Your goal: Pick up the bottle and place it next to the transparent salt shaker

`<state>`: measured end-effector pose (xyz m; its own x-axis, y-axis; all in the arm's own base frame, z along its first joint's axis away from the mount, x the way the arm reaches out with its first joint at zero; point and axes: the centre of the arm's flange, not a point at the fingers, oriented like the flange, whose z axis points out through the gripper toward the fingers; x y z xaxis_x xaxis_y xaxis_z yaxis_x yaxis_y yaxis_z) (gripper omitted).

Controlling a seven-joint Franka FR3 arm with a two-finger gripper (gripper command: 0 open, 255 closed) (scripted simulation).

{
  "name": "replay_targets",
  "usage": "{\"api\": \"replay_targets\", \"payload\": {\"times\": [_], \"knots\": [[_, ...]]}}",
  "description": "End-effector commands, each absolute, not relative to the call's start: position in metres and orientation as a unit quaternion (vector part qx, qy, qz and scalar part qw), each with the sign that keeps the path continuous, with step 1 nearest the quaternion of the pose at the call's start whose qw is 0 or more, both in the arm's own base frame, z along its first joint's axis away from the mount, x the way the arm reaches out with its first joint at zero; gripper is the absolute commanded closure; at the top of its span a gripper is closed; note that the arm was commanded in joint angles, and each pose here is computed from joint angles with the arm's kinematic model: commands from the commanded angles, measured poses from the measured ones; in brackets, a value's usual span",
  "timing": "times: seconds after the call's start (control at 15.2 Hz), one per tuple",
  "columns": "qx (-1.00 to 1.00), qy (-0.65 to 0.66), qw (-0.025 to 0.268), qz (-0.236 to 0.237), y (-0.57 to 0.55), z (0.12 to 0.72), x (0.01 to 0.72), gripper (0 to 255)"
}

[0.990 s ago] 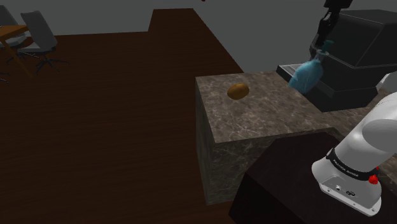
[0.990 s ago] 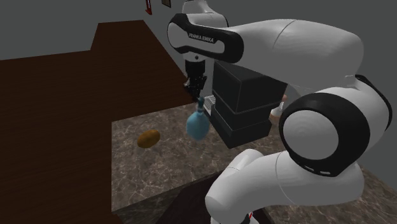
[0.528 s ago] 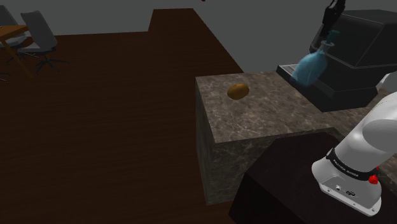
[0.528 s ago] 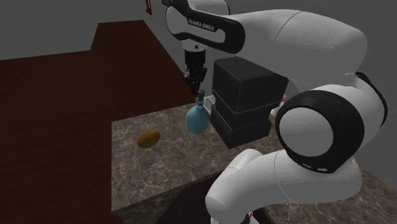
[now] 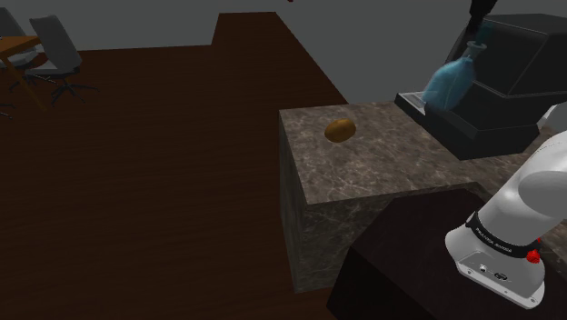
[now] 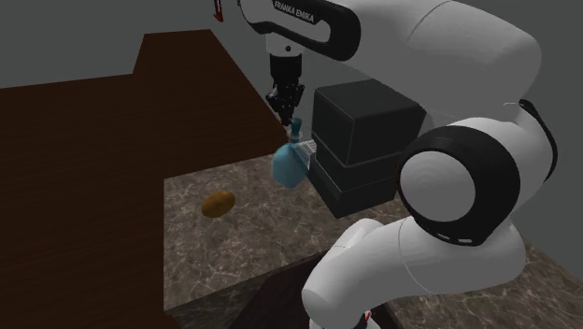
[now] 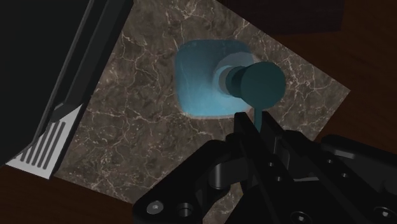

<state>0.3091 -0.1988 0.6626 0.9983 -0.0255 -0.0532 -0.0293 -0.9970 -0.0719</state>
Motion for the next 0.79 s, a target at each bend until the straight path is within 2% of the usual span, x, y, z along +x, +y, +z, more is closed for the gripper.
{"api": "replay_targets", "payload": {"times": [0.0,0.53,0.73], "knots": [[-0.999,0.014,0.036,0.026,-0.200,0.673,0.309,255],[-0.999,0.014,0.036,0.026,-0.200,0.712,0.309,255],[-0.999,0.014,0.036,0.026,-0.229,0.710,0.282,255]]}}
